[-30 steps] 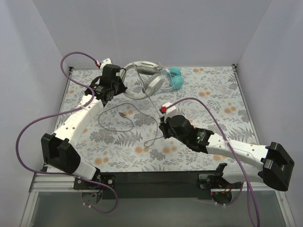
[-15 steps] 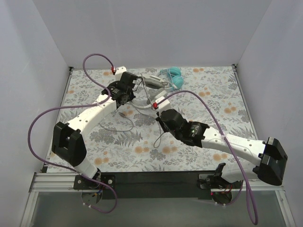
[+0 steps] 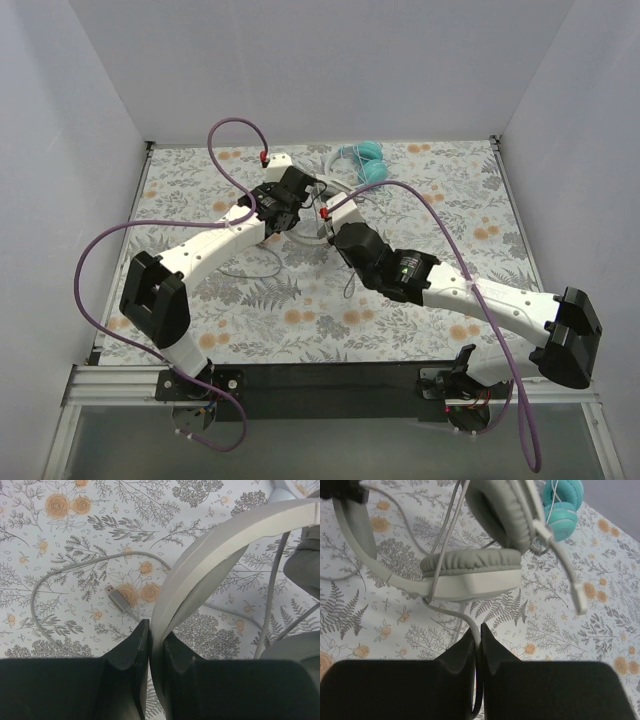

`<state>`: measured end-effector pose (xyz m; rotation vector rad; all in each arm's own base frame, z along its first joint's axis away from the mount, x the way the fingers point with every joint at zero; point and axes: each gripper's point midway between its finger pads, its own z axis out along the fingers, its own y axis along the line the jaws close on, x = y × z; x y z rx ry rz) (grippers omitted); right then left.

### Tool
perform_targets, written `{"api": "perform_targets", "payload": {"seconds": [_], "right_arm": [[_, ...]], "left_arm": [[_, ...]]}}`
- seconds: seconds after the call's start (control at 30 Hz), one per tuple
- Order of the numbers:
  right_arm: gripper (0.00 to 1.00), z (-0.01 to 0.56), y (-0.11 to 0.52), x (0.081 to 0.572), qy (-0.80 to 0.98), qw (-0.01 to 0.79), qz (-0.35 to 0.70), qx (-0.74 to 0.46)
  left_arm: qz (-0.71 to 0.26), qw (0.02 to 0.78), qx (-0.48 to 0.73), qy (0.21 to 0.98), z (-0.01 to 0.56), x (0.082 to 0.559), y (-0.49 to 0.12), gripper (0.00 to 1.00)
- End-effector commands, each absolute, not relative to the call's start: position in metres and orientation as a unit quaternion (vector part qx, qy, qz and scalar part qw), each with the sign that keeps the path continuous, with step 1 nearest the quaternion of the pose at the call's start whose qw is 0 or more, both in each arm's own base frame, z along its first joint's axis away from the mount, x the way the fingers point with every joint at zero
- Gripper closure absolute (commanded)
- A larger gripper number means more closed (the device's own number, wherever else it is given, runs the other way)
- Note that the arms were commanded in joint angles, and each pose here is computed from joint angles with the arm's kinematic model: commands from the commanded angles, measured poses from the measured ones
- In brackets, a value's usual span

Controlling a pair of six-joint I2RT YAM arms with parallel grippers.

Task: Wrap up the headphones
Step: Wrap the headphone cable with the right arm

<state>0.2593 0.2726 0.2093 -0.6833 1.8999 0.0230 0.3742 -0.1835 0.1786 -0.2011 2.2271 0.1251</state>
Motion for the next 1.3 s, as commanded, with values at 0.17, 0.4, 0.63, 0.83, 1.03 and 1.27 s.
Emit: {"api": "perform_targets", "payload": {"seconds": [0.17,0.4,0.63,0.83,1.03,1.27], "right_arm": [[0.87,0.279,0.273,0.275,0.76,0.617,0.04,-0.201],[0.88,0.298,0.266,0.287,0.746,0.643,0.05,-0.164],[0.86,0.312,0.241,0.294,0.741,0.656,0.051,-0.136],[0.83,0.318,0.228,0.299,0.738,0.66,0.058,-0.127],[0.82,0.319,0.224,0.304,0.737,0.661,0.057,-0.129],[0.79,0.325,0.205,0.311,0.732,0.668,0.036,-0.134]], "left_arm": [[0.052,0.478,-0.095,0.872,0.212,0.378,-0.185,1.0],[0.051,0.478,-0.077,0.874,0.215,0.372,-0.189,1.0],[0.058,0.481,-0.062,0.873,0.224,0.369,-0.186,1.0],[0.063,0.485,-0.048,0.871,0.235,0.366,-0.183,1.0],[0.066,0.488,-0.038,0.869,0.243,0.364,-0.181,1.0],[0.07,0.489,-0.021,0.869,0.25,0.362,-0.18,1.0]]}}
